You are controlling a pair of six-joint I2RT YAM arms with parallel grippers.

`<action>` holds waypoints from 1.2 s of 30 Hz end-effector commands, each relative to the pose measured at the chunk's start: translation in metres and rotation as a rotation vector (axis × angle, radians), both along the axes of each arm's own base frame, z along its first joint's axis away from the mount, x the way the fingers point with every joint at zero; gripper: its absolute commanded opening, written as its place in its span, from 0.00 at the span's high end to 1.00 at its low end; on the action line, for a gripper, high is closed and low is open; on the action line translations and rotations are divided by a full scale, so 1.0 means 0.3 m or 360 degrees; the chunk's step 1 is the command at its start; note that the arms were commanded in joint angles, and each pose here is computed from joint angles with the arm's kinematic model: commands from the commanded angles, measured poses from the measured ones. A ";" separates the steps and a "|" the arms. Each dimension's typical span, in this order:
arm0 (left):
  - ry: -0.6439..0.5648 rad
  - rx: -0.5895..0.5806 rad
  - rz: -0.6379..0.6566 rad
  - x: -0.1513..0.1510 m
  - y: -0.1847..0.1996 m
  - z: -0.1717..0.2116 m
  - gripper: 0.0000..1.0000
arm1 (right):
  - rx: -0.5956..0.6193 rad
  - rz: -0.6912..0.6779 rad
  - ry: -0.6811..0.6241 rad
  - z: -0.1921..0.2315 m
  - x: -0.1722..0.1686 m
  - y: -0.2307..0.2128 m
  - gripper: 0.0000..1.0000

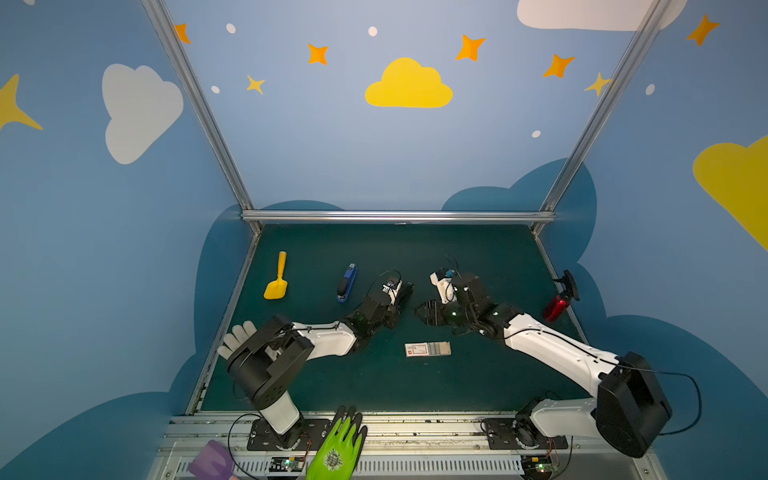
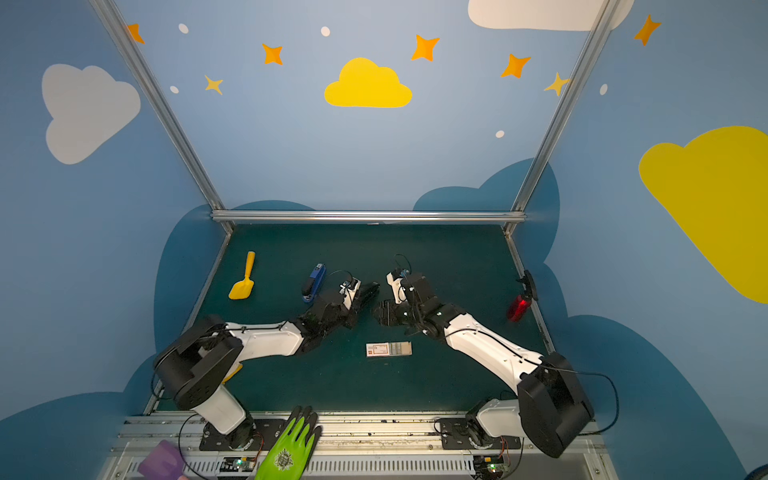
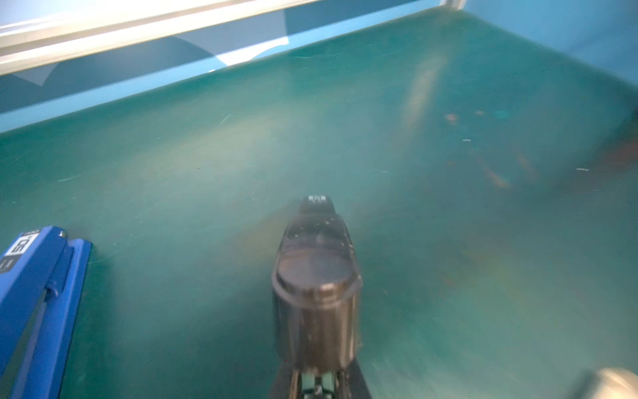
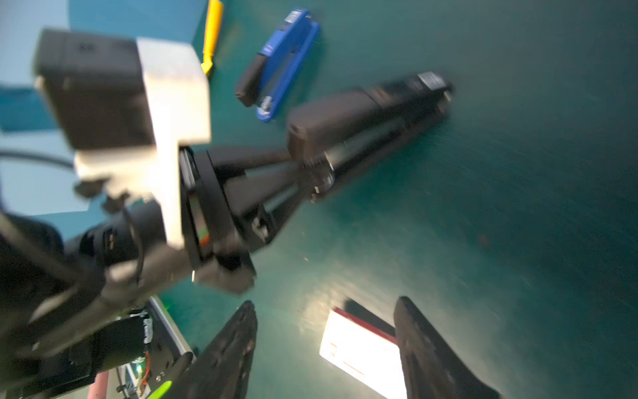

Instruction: Load the staples into the stapler

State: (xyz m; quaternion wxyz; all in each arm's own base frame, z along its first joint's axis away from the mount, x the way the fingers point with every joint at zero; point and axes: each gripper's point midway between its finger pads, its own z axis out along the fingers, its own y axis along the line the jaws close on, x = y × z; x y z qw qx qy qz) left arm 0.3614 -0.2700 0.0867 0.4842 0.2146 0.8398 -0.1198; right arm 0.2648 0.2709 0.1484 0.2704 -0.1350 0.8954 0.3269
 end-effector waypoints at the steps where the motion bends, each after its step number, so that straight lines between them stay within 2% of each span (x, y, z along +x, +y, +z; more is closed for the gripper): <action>1: -0.0003 0.0065 0.0115 0.083 0.028 -0.023 0.96 | -0.0030 -0.0083 0.0016 -0.007 -0.019 -0.075 0.36; 5: 0.0118 0.0171 0.0144 0.127 0.022 -0.104 0.96 | -0.0044 -0.0172 -0.0018 -0.014 -0.020 -0.141 0.36; 9: 0.0247 0.0269 0.0140 0.115 0.027 -0.174 0.95 | -0.0052 -0.0242 -0.0079 -0.009 -0.013 -0.180 0.36; 15: 0.0340 0.0331 0.0141 0.058 0.044 -0.206 0.82 | -0.0028 -0.0286 -0.0135 -0.020 0.000 -0.197 0.35; 18: 0.0377 0.0339 0.0119 0.018 0.046 -0.188 0.68 | -0.0031 -0.0287 -0.0135 -0.022 0.004 -0.196 0.35; 22: 0.0427 0.0291 0.0089 -0.037 0.053 -0.147 0.55 | -0.0016 -0.0243 -0.0115 -0.027 -0.006 -0.183 0.34; 26: 0.0439 0.0226 0.0075 -0.073 0.066 -0.071 0.54 | 0.0021 -0.0136 -0.0089 -0.027 -0.028 -0.151 0.32; 30: 0.0439 0.0115 0.0141 -0.069 0.071 0.040 0.45 | 0.0030 -0.0065 -0.0056 -0.028 -0.040 -0.129 0.31; 32: 0.0498 0.0104 0.0201 -0.046 0.078 0.076 0.34 | 0.0016 -0.0053 -0.0033 -0.037 -0.044 -0.128 0.32; 34: 0.0638 0.0180 0.0248 -0.014 0.092 0.085 0.34 | -0.0004 -0.0048 -0.0002 -0.055 -0.051 -0.131 0.32; 36: 0.0807 0.0274 0.0186 -0.005 0.078 0.072 0.35 | 0.0014 -0.0042 -0.0008 -0.031 -0.042 -0.120 0.32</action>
